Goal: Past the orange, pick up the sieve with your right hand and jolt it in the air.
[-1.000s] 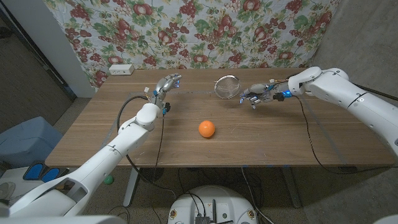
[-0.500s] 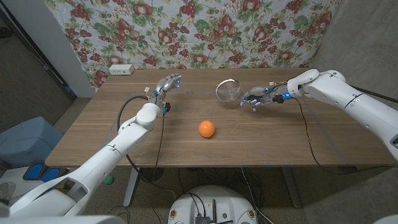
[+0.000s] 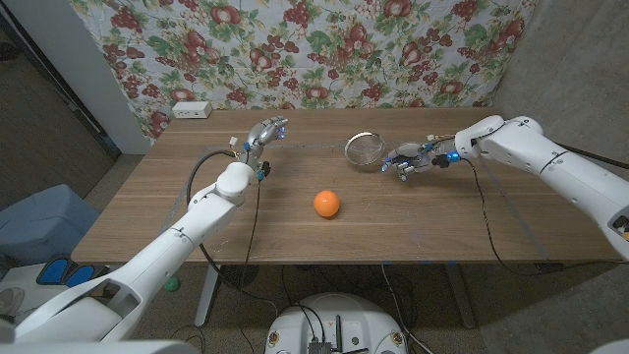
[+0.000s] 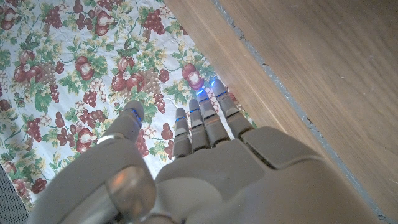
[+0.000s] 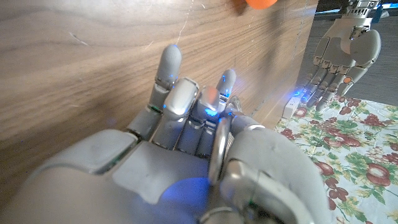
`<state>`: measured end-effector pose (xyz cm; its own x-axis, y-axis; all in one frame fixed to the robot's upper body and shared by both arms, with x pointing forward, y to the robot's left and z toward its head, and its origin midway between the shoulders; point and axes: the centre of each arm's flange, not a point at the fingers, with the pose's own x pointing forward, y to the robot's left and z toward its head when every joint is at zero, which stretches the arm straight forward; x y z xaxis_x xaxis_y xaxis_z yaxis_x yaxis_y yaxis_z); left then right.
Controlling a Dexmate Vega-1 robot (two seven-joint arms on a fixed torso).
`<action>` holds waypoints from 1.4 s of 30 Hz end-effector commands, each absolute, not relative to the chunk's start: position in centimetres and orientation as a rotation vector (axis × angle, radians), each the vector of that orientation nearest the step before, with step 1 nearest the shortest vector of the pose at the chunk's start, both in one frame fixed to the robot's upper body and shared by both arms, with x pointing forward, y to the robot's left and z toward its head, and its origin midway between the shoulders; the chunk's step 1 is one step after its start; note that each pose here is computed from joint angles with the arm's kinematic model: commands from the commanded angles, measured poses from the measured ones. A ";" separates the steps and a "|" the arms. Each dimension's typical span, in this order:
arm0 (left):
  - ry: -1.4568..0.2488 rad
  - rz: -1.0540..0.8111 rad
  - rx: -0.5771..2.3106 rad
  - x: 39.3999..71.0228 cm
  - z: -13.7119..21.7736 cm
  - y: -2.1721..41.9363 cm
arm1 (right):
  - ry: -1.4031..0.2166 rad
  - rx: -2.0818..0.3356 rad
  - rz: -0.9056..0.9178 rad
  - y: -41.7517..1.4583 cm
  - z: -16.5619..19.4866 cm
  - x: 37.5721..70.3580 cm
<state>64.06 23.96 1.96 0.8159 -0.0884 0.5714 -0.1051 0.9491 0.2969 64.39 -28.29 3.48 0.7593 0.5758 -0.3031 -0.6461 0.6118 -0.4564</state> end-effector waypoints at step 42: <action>-0.613 -0.004 0.334 65.6 2.8 24.3 | 0.125 -0.438 0.629 -31.8 1.9 66.4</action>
<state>65.37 24.32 2.65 0.8206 -0.0995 0.5628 -0.0958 0.9468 0.3071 66.91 -30.77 1.50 0.7428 0.6103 -0.2753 -0.6695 0.6724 -0.3157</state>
